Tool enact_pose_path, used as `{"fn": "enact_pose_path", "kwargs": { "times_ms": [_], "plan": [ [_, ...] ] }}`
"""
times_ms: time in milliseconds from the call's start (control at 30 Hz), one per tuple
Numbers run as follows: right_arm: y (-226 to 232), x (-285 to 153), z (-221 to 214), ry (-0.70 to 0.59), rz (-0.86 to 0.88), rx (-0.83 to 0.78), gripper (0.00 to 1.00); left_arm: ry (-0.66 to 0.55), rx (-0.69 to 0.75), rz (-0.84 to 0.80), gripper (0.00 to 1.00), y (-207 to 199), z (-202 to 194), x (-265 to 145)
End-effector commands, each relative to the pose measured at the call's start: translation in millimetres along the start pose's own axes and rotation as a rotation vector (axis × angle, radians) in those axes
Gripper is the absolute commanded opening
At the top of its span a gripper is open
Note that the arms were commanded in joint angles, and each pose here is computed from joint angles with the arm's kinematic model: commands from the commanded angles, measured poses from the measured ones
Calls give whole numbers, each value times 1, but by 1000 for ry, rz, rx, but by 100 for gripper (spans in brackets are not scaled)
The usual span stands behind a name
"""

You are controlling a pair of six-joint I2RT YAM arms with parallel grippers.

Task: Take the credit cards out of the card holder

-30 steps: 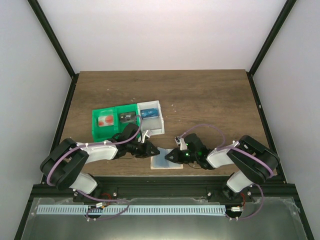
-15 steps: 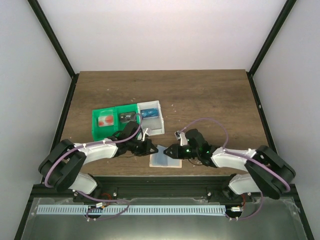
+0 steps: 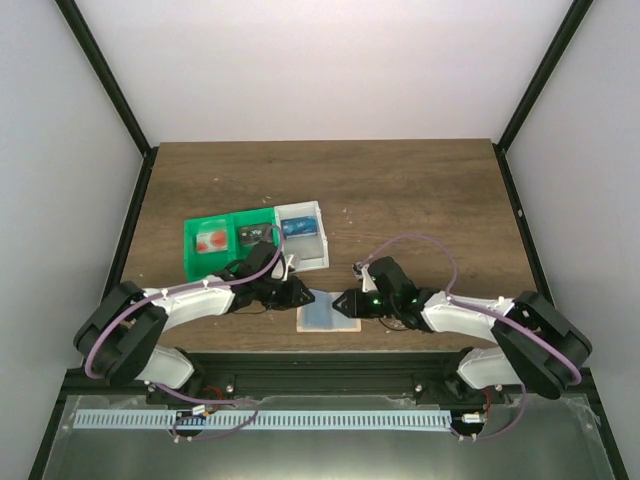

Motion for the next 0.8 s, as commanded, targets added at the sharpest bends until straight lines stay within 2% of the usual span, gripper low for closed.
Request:
{"fn": "enact_pose_path", "kwargs": {
  "times_ms": [0, 333, 767],
  "plan": [
    [-14, 6, -8, 28, -49, 4, 32, -13, 37, -55, 26, -22, 6, -6],
    [-16, 10, -15, 27, -18, 26, 29, 39, 7, -128, 30, -26, -2, -2],
    [-16, 10, -19, 19, 0, 36, 24, 106, 9, -261, 31, -41, -13, 2]
  ]
}}
Point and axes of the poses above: each gripper's point midway between its finger pads, its own x axis out along the fingers, its own y axis along the line the jaws close on, z = x × y, the point moved 3 cm from there along -x, back along the fingers, and after that the axes turned 12 degrees about -x, right-handed, at the moved point
